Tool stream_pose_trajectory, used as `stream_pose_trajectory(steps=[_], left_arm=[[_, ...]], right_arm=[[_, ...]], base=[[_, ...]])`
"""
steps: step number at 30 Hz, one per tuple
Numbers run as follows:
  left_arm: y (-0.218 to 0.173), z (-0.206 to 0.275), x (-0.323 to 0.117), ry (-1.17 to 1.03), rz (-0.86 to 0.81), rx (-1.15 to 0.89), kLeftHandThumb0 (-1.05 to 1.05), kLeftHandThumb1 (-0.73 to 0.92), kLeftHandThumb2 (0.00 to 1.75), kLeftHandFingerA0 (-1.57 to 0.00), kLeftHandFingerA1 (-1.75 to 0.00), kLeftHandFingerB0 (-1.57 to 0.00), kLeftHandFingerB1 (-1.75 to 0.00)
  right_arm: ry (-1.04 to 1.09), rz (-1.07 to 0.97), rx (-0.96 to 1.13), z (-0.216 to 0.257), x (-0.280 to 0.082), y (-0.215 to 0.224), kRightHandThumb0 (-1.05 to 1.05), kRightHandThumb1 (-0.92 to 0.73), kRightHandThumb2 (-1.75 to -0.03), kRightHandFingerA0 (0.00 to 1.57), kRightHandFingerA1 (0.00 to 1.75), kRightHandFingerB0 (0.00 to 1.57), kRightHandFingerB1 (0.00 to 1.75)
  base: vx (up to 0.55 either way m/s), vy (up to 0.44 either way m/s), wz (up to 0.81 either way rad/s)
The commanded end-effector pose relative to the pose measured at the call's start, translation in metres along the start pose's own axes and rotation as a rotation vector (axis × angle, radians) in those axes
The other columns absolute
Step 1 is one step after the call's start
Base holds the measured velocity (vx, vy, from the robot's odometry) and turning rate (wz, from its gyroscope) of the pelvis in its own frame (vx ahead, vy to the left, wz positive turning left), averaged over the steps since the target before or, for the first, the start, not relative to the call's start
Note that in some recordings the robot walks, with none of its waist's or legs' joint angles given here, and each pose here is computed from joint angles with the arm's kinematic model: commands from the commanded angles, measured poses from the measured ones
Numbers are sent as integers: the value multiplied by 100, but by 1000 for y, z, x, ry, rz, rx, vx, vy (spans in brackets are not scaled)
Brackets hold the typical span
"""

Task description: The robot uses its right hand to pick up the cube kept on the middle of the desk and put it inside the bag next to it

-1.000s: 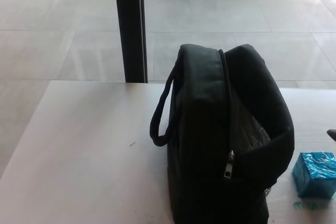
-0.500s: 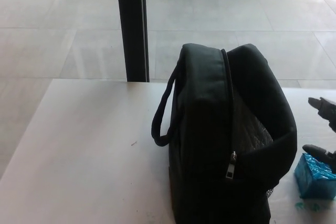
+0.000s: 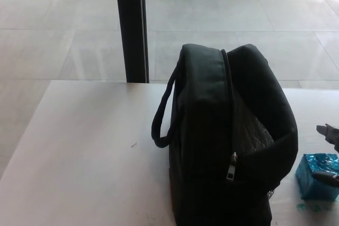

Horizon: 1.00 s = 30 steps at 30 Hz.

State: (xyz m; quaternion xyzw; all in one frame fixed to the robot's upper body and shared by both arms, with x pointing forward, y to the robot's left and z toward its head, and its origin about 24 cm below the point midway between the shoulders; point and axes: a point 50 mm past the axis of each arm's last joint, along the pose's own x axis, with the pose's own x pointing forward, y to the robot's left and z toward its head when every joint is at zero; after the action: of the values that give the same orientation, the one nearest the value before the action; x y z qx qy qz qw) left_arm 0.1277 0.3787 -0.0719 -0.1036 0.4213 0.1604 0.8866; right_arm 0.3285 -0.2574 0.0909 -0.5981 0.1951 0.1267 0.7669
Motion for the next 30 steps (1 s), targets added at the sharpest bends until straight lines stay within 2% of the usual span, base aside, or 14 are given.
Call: stream_pose_trajectory(steps=[1,7,8,9,10,13,15,18,20,22,24,26,27,30], left_arm=[[5,4,-3,0,11,13,-70,70,60,-17,-48,-17,-32],[5,4,-1,4,14,19,-72,69,60,-17,-47,-17,-32],[5,3,-1,6,13,36,-72,70,61,-17,-48,-16,-32],[5,4,-2,4,14,34,-72,70,61,-18,-49,-17,-32],[5,4,-2,5,17,31,-72,69,61,-18,-48,-17,-32],[5,4,-2,7,12,22,-71,70,61,-17,-48,-17,-32],[5,6,-1,4,20,21,-70,70,60,-19,-47,-19,-31],[4,6,-1,0,18,21,-71,70,60,-18,-48,-20,-31],[5,9,-1,-9,19,28,-70,70,61,-19,-49,-20,-32],[4,10,-1,-11,18,29,-70,70,61,-19,-49,-20,-32],[3,14,-1,-21,-3,28,-71,70,60,-16,-50,-19,-32],[3,17,-1,-23,-4,36,-71,70,60,-17,-50,-19,-32],[2,19,1,-21,3,32,-71,69,59,-19,-47,-22,-32],[1,22,2,-23,6,22,-72,68,60,-18,-48,-21,-32]], right_arm=[[-26,38,-43,12,2,6,-94,-75,-70,0,0,0,26],[-76,39,-35,28,2,2,-95,-73,-72,0,0,0,26],[-58,54,-38,26,3,1,-96,-58,-102,0,15,0,14],[-46,70,-30,24,4,2,-95,-56,-100,0,16,0,15],[-28,89,-30,21,4,2,-101,-61,-99,0,7,12,11],[8,145,-47,15,4,2,-101,-61,-96,0,6,9,7],[51,203,-77,6,3,5,-93,-53,-92,0,12,3,18],[82,242,-81,3,4,6,-93,-55,-90,0,9,10,16],[140,375,-203,-5,5,10,-71,-40,-84,0,36,0,23],[155,384,-217,-6,4,10,-71,-40,-84,0,36,0,23],[177,419,-230,-10,3,13,-69,-40,-81,2,57,2,30],[178,427,-213,-10,2,15,-68,-40,-81,1,56,3,33],[160,442,-203,-7,2,16,-64,-45,-56,0,51,4,32],[128,451,-233,0,2,18,-64,-38,-65,0,44,4,28]], base=[[0,0,0],[0,0,0],[0,0,0],[0,0,0],[0,0,0],[0,0,0],[0,0,0],[0,0,0],[0,0,0],[0,0,0],[0,0,0],[0,0,0],[0,0,0],[0,0,0]])
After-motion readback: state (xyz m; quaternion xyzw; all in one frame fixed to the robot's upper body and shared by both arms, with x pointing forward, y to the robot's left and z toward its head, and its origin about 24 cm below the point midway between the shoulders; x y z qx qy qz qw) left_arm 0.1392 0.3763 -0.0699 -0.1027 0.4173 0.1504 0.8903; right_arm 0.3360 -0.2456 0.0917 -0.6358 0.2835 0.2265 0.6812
